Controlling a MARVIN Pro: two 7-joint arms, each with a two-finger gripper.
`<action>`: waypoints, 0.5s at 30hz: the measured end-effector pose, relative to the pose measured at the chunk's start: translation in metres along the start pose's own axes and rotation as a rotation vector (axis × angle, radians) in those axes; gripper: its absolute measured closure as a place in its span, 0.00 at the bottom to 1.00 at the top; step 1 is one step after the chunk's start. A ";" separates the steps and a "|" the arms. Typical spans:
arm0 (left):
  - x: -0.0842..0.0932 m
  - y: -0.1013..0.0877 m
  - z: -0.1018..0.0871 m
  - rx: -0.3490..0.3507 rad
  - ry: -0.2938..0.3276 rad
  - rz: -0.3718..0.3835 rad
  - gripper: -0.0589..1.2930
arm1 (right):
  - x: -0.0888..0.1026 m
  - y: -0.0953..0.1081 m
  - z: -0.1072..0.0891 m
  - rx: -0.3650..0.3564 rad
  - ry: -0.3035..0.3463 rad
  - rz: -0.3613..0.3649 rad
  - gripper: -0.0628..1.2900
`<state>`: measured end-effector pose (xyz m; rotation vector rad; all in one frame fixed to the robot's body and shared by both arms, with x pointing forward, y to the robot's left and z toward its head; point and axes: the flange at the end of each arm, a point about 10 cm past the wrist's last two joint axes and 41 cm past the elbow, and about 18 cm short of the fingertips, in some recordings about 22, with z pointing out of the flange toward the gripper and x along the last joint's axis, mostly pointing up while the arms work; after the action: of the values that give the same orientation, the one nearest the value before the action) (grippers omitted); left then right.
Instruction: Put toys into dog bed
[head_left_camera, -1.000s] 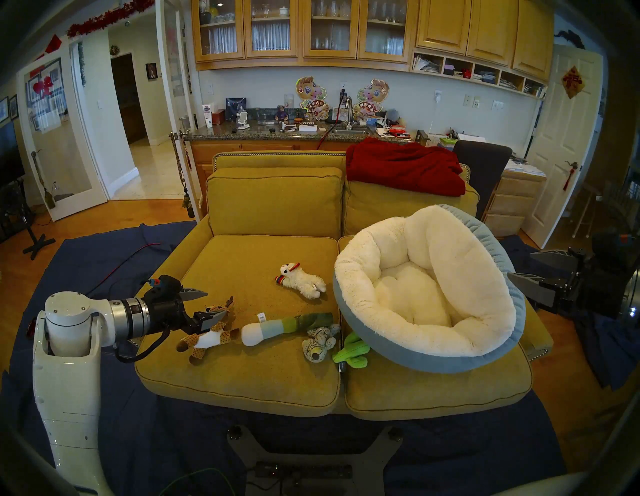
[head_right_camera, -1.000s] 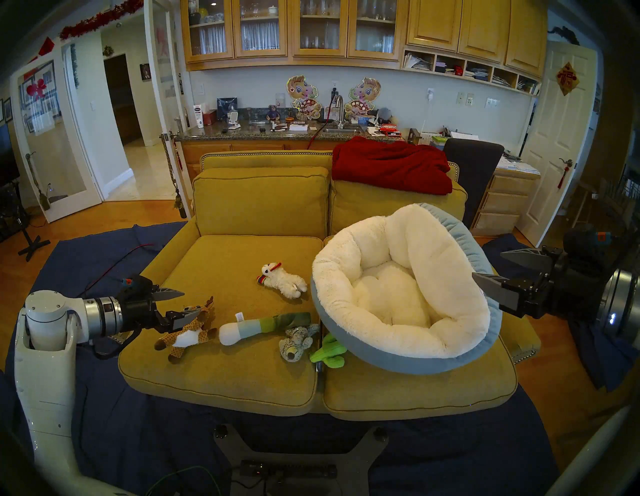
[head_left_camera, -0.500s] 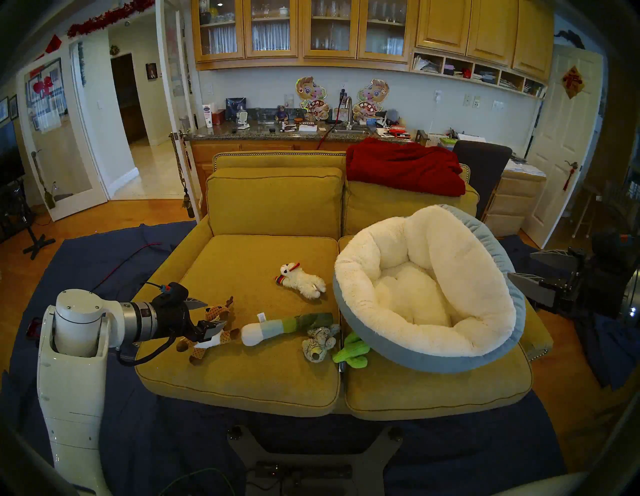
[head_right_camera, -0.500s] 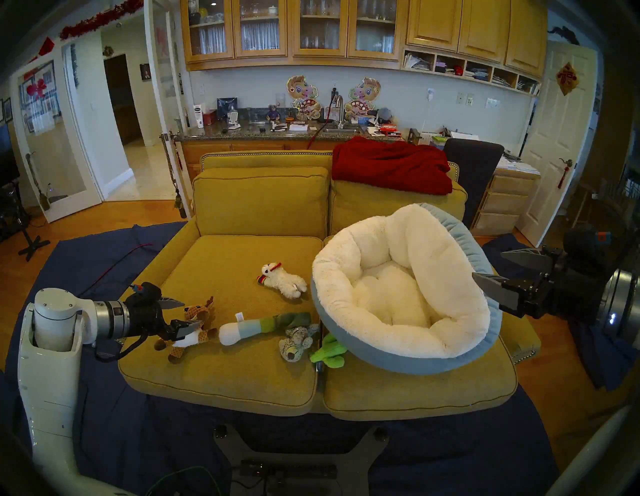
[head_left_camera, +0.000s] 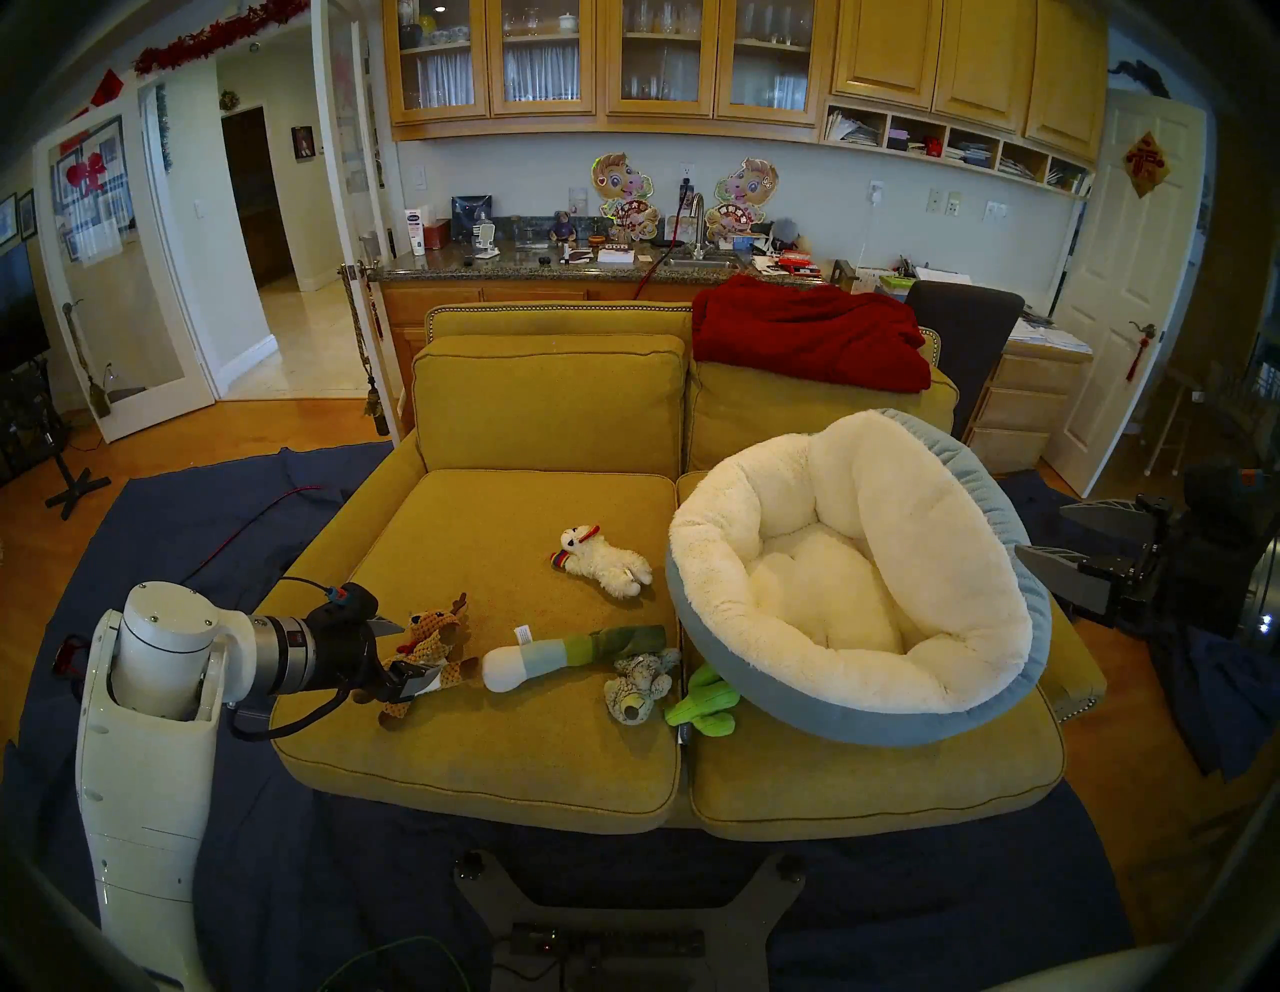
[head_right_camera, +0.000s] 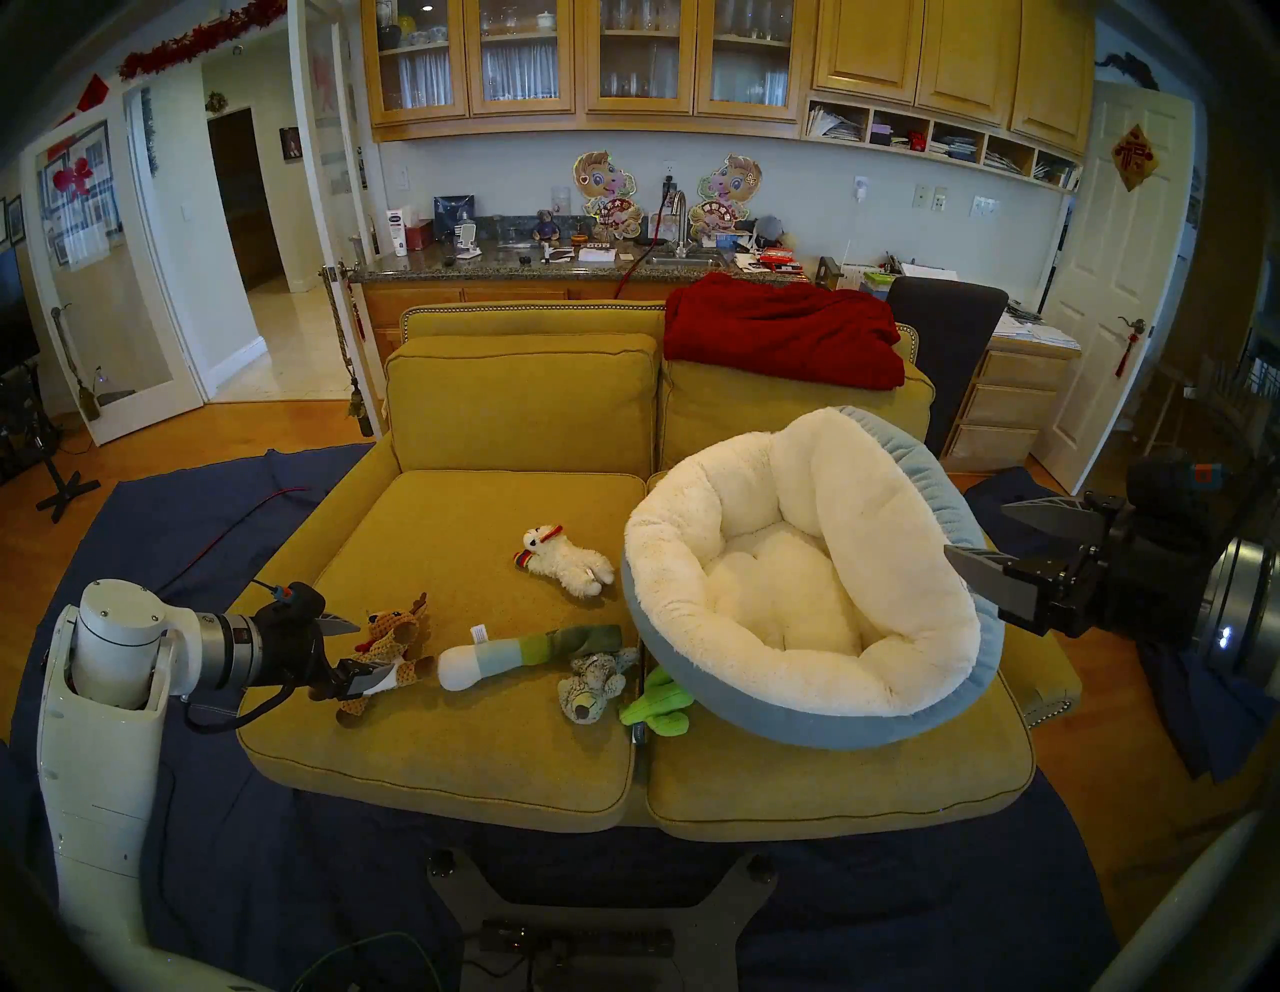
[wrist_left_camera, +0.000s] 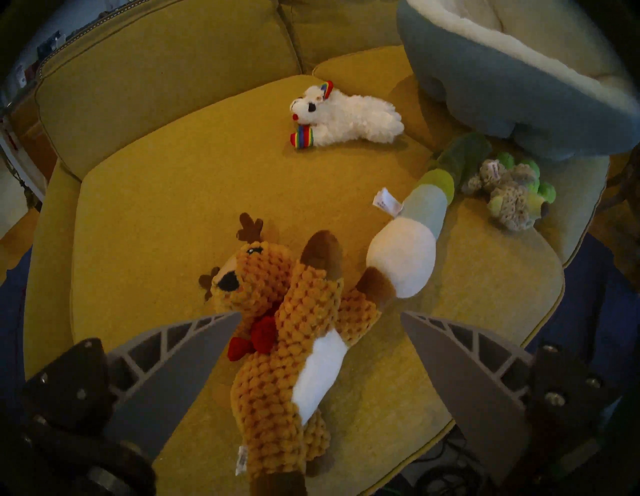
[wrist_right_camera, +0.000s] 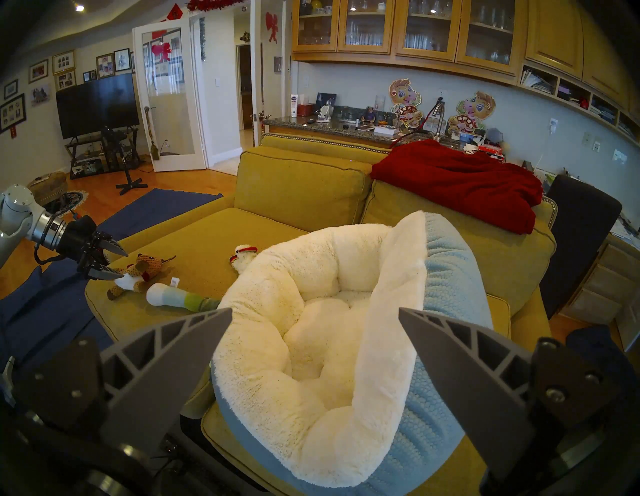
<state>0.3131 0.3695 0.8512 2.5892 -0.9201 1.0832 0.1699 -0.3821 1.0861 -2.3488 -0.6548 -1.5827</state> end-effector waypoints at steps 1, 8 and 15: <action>-0.002 0.000 0.000 0.002 -0.006 0.003 0.04 | 0.000 0.000 0.000 0.000 0.000 0.000 0.02; -0.009 0.002 -0.002 -0.014 -0.031 0.011 0.04 | 0.000 0.000 0.000 0.000 0.000 0.000 0.02; -0.014 0.003 -0.002 -0.032 -0.047 0.016 0.04 | 0.000 0.000 0.000 0.000 0.000 0.000 0.02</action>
<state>0.3027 0.3748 0.8427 2.5963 -0.9623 1.0068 0.1699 -0.3821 1.0861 -2.3488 -0.6548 -1.5827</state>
